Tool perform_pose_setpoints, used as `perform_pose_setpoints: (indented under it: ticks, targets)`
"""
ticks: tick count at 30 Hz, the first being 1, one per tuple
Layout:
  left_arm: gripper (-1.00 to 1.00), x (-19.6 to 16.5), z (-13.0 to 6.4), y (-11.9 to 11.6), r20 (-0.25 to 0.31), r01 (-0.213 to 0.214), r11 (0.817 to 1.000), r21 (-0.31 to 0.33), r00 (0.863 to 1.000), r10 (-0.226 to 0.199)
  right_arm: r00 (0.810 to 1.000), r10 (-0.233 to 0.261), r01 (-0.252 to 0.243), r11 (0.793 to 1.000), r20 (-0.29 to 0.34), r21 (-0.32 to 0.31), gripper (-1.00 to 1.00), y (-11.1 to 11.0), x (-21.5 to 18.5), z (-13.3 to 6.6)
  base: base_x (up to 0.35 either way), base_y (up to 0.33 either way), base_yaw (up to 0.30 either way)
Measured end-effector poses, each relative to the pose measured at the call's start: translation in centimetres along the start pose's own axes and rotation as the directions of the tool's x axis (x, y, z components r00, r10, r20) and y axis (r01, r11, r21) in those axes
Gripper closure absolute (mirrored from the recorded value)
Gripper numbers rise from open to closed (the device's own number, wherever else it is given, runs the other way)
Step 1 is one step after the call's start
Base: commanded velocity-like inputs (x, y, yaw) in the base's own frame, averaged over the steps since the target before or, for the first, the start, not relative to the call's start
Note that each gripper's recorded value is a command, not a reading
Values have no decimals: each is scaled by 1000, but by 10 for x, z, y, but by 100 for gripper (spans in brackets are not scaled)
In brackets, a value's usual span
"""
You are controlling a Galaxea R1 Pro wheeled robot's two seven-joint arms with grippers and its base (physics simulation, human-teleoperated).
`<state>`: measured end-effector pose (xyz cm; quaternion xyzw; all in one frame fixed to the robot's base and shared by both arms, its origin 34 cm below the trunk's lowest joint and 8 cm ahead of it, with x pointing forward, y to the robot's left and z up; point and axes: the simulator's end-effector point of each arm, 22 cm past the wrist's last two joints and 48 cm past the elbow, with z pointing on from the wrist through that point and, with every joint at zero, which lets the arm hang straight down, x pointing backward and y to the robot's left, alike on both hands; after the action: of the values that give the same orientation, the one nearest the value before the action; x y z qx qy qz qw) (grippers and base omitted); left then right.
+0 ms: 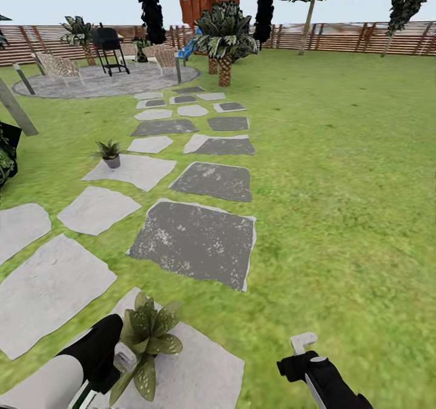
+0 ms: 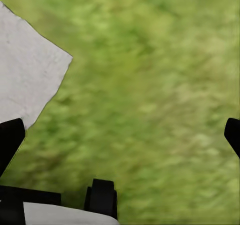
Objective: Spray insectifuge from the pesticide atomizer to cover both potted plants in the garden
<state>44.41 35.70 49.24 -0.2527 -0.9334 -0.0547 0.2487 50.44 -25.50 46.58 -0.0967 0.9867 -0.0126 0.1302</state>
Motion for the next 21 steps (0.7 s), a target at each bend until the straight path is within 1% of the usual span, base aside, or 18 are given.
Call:
perform_pose_setpoints:
  ticks: [8,13,21]
  targets:
    - [100,0,0,0,0,-1,1000,-1,1000,1,1000,1,-1,1000,0,0,-100,0,0,0,-179,271,-19]
    - [100,0,-1,0,1,-1,1000,-1,1000,1,1000,2,-2,1000,2,1,-100,-1,-1,-1,-166,246,-277]
    - [100,-1,-3,0,7,1,1000,0,1000,-1,1000,1,-1,1000,7,2,-100,-1,-3,-2,-10,15,-297]
